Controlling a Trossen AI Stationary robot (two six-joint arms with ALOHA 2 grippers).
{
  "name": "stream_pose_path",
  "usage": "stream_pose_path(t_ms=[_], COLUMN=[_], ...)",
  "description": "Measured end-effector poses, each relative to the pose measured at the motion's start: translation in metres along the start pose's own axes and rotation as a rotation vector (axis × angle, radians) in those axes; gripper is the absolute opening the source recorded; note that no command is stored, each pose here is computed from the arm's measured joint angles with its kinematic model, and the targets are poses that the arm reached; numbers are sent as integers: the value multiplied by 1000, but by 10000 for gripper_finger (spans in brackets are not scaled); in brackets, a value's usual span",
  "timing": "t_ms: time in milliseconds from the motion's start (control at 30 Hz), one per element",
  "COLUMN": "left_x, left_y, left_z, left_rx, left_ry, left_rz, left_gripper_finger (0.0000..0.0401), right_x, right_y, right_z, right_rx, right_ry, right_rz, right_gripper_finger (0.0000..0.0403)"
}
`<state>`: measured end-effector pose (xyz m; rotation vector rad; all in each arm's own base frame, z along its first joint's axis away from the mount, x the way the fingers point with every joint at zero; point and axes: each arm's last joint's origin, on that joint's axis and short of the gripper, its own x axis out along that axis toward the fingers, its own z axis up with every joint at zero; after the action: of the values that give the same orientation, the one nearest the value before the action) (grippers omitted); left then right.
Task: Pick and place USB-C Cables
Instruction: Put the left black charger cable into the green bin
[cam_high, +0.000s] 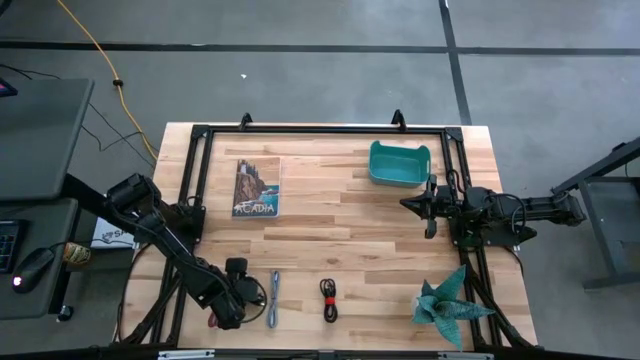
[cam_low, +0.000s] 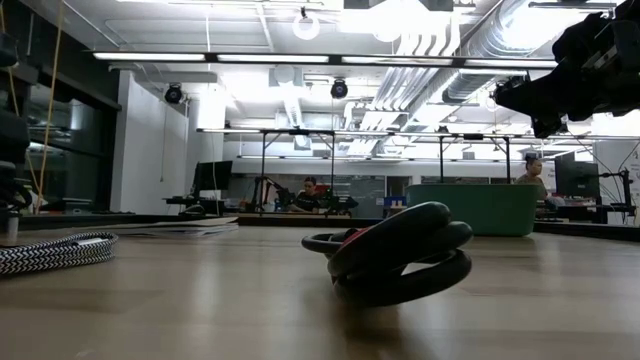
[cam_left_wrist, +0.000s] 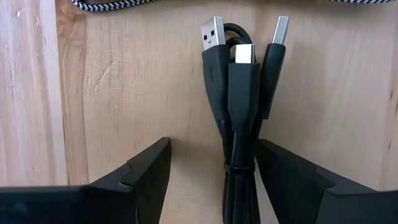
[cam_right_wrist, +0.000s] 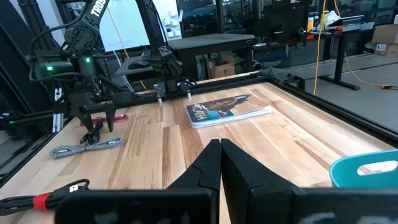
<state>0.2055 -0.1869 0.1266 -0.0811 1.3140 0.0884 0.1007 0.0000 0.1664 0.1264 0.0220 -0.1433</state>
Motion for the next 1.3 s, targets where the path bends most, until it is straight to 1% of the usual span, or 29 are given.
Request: stream_pose_path(t_ms=[67,167,267,567,767,833,967,1100,1200,1300], left_x=[0,0,0,1,1,1,1,-5,-20,-45], left_y=[0,0,0,0,1,1,1,3,9,14], left_z=[0,0,0,0,0,0,0,1,4,8], left_rx=[0,-1,-1,0,13,11,24,77,85,99], left_ry=[0,0,1,4,8,15,20,23,21,-64], left_rz=[0,1,1,-1,-3,-8,-12,-41,-84,-145], left_gripper_finger=[216,200,170,64,12,6,7,7,7,7], right_x=[0,0,0,0,0,0,0,0,0,0], right_y=[0,0,0,0,0,0,0,0,0,0], right_z=[0,0,0,0,0,0,0,0,0,0], right_rx=[0,0,0,0,0,0,0,0,0,0], right_ry=[0,0,0,0,0,0,0,0,0,0], right_rz=[0,0,0,0,0,-1,0,0,0,0], right_gripper_finger=[0,0,0,0,0,0,0,0,0,0])
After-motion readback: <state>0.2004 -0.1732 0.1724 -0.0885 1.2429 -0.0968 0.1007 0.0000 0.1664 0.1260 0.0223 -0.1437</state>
